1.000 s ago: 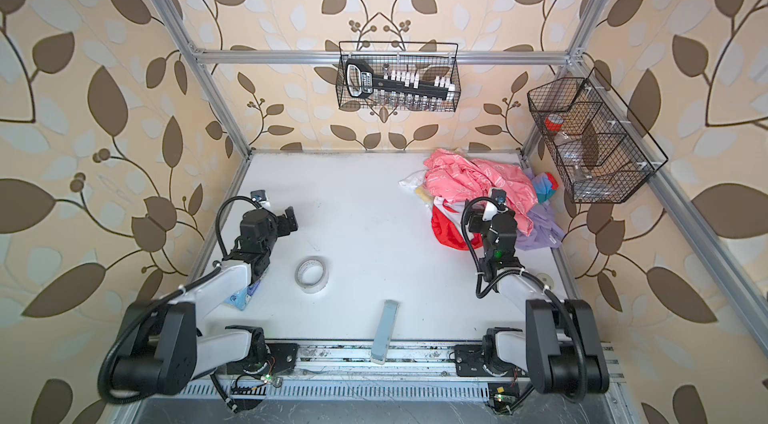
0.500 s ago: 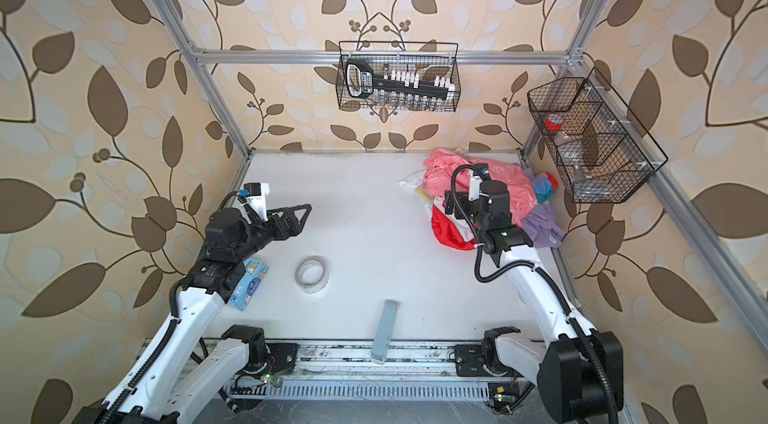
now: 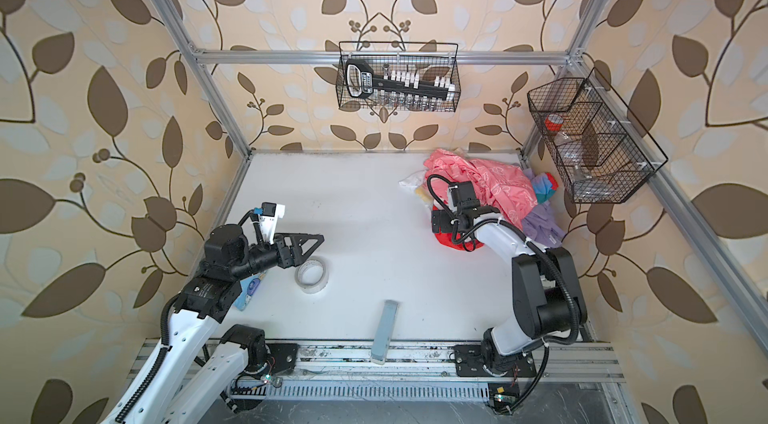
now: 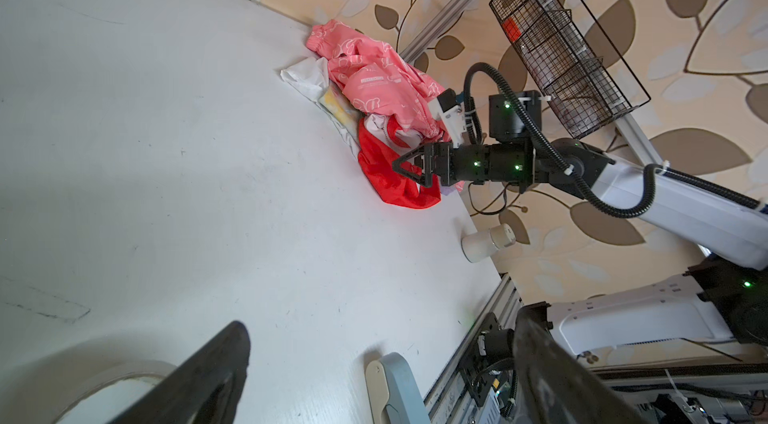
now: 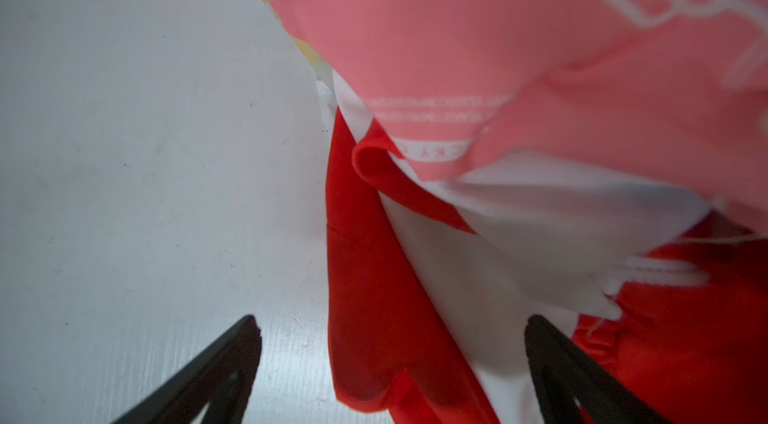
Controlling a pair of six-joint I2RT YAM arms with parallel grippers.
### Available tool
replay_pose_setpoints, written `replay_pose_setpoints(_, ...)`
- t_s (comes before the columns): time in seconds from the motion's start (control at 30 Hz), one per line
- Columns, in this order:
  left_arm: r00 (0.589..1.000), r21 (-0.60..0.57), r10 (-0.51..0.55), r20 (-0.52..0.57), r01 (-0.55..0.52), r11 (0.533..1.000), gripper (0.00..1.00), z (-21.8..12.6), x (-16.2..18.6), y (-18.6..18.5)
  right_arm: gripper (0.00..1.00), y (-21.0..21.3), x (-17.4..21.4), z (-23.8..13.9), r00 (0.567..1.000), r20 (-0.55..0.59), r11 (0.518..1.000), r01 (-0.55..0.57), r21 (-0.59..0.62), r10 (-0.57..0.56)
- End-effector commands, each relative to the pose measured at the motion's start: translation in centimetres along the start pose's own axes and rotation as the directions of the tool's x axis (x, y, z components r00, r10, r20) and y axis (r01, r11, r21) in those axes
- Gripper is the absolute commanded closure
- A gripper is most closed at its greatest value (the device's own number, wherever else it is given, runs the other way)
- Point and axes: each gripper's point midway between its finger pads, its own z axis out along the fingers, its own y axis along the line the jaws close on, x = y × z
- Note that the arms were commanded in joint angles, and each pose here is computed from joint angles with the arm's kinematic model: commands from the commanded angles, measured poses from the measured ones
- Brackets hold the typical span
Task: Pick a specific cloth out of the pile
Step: 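Reach the right gripper into the pile toward the red-and-white garment while the left arm lifts, then close the right gripper on the red-and-white rainbow garment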
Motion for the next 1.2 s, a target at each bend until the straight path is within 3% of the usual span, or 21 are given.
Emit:
replay_pose_setpoints(0.0,0.999,0.037,-0.009,-0.031,0.010,0.999,0.01,0.1,0.6,-0.7,0.00,0.3,-0.6,0.9,1.000,-0.020,1.000,-0.004,0.013,0.004)
replay_pose_setpoints(0.1,0.999,0.028,-0.016,-0.041,0.017,0.999,0.01,0.3,0.8,-0.4,0.02,0.3,-0.2,2.2,0.999,-0.053,1.000,0.001,0.027,0.000)
replay_pose_setpoints(0.2,0.998,0.015,-0.025,-0.054,0.026,1.000,0.01,0.6,1.0,0.0,0.17,0.2,0.2,3.3,0.997,-0.081,0.999,0.006,0.038,-0.003)
replay_pose_setpoints(0.3,0.998,0.006,-0.029,-0.063,0.030,1.000,0.02,0.7,1.1,0.2,0.45,0.2,0.6,4.2,0.994,-0.106,0.999,0.007,0.042,-0.003)
replay_pose_setpoints(0.43,0.998,-0.001,-0.024,-0.064,0.024,1.000,0.01,0.7,1.2,0.2,1.00,-0.4,0.3,4.2,0.994,-0.111,0.997,0.010,0.082,-0.001)
replay_pose_setpoints(0.57,0.998,-0.002,-0.016,-0.060,0.015,1.000,0.01,0.6,1.2,0.1,1.00,-1.3,-2.3,1.4,0.999,-0.034,0.989,0.009,0.147,-0.004)
replay_pose_setpoints(0.73,0.998,-0.003,-0.016,-0.064,0.016,1.000,0.01,0.6,1.3,0.0,1.00,-2.6,-7.1,-5.1,0.990,0.138,0.974,-0.019,0.224,-0.012)
replay_pose_setpoints(1.17,0.998,-0.002,-0.008,-0.067,0.008,1.000,0.01,0.6,1.5,-0.1,1.00,-5.1,-16.7,-22.2,0.857,0.511,0.928,-0.136,0.348,-0.066)
